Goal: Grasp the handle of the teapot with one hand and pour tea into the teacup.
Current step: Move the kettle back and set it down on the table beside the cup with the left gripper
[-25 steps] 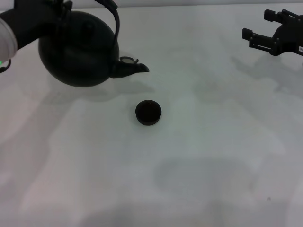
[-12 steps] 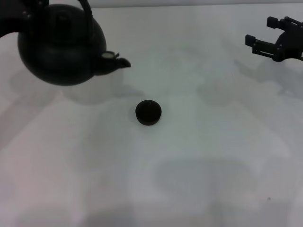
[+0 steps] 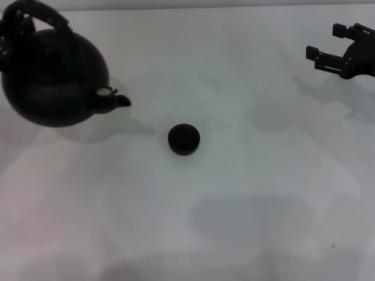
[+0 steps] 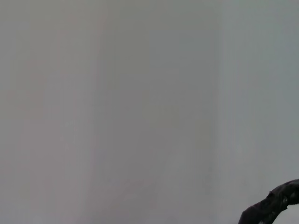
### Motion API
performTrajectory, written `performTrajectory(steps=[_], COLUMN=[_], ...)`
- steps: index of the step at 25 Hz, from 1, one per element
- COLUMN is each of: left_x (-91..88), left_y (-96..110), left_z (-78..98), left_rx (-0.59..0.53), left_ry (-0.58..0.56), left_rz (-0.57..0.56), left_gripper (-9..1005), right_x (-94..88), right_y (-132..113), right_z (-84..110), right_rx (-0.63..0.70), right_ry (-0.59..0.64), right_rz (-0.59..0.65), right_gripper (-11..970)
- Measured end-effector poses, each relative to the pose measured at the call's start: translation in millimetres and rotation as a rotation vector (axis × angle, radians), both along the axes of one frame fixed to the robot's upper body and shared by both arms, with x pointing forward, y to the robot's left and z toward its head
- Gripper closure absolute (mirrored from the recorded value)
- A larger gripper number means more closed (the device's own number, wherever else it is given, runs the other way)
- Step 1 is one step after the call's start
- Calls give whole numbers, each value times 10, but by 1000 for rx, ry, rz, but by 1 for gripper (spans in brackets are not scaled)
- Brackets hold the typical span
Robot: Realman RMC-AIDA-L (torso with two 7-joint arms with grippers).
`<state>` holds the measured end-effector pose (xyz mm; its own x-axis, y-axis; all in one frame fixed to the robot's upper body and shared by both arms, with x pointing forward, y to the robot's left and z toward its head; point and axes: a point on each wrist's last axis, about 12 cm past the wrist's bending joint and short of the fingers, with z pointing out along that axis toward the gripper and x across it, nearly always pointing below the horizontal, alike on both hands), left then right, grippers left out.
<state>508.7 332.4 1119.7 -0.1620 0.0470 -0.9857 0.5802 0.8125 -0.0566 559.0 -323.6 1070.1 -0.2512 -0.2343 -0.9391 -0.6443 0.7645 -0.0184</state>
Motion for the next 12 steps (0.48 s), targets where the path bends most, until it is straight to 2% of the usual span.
performTrajectory(steps=[1,4,12], left_x=[-35,-66,-92], left_y=[86,132,145], left_z=[-110,-226,-498], left_rx=[-14,-14,-19], left_ry=[3,6,13], left_rz=[27,48,78], left_gripper=[873,873,873], right_x=[-2,-10,-13], right_y=[0,3,30], right_z=[-4,-20,-39], right_rx=[-2,-11,-13], right_ry=[2,11,16], right_rz=[1,6,7], right_gripper=[114,114,114])
